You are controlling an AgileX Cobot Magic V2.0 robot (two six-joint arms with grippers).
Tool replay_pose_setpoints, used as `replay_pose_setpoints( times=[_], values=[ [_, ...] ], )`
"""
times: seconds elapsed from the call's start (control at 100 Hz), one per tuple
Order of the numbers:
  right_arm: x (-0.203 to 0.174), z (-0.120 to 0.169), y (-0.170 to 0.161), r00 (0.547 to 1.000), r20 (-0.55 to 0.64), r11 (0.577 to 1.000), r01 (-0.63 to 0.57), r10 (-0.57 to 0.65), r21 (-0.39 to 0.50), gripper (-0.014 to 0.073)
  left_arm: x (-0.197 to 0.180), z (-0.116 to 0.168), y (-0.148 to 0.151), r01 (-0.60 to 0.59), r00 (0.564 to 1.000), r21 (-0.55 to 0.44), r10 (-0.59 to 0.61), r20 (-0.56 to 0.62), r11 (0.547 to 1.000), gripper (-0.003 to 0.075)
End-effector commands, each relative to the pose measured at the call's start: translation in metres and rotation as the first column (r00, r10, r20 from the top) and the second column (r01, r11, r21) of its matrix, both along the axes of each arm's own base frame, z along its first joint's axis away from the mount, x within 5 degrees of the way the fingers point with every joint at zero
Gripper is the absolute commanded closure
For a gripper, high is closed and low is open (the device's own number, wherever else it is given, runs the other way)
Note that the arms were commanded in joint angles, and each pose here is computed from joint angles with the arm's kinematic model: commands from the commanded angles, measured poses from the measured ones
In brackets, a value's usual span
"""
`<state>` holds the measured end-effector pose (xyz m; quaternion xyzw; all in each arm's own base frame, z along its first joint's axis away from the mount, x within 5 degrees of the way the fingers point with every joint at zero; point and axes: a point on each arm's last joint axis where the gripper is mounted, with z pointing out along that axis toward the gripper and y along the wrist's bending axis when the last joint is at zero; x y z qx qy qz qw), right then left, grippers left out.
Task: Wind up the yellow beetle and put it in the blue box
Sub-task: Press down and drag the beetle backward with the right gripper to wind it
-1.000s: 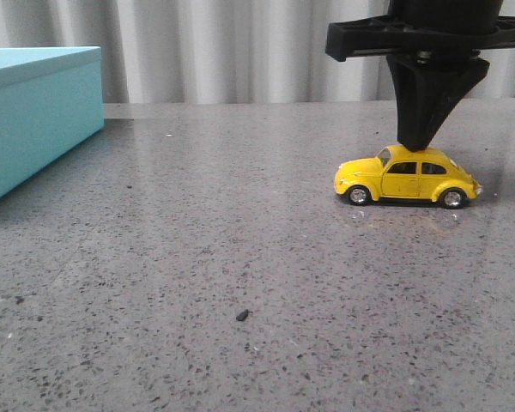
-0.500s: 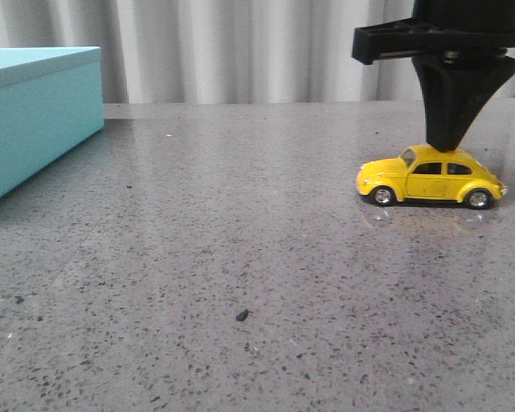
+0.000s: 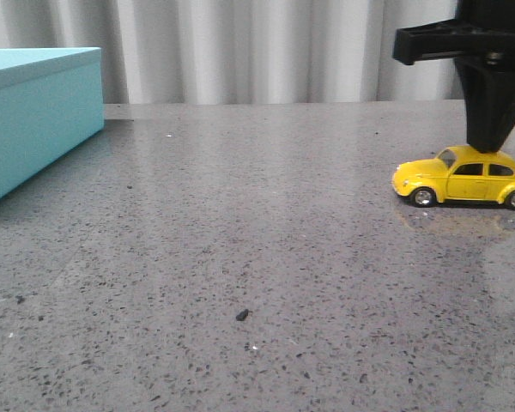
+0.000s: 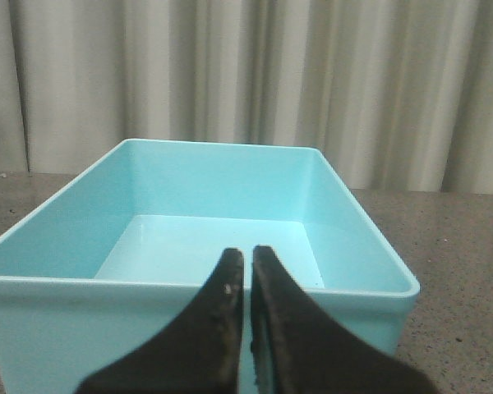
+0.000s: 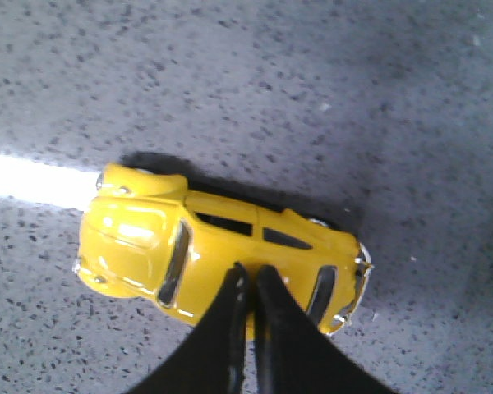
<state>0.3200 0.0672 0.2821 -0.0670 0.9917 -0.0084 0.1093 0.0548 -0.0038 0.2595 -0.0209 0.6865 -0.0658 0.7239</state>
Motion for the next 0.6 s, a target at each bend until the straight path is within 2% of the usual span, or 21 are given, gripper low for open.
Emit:
replay_pose_setpoints(
  times=[0.0, 0.3, 0.59],
  values=[
    [-0.001, -0.003, -0.015, 1.0, -0.014, 0.998, 0.02, -0.021, -0.055, 0.0636, 0.0, 0.017, 0.001, -0.007, 0.996, -0.015, 0.008, 0.087, 1.0, 0.0741],
    [0.001, -0.003, -0.042, 0.997, -0.018, 0.988, 0.068, -0.071, -0.138, 0.0636, 0.0, 0.017, 0.001, -0.007, 0.996, -0.015, 0.008, 0.087, 1.0, 0.0741],
    [0.0, -0.002, -0.059, 0.993, -0.026, 0.981, 0.11, -0.115, -0.158, 0.0636, 0.0, 0.017, 0.001, -0.007, 0.996, -0.015, 0.008, 0.087, 1.0, 0.0741]
  ],
)
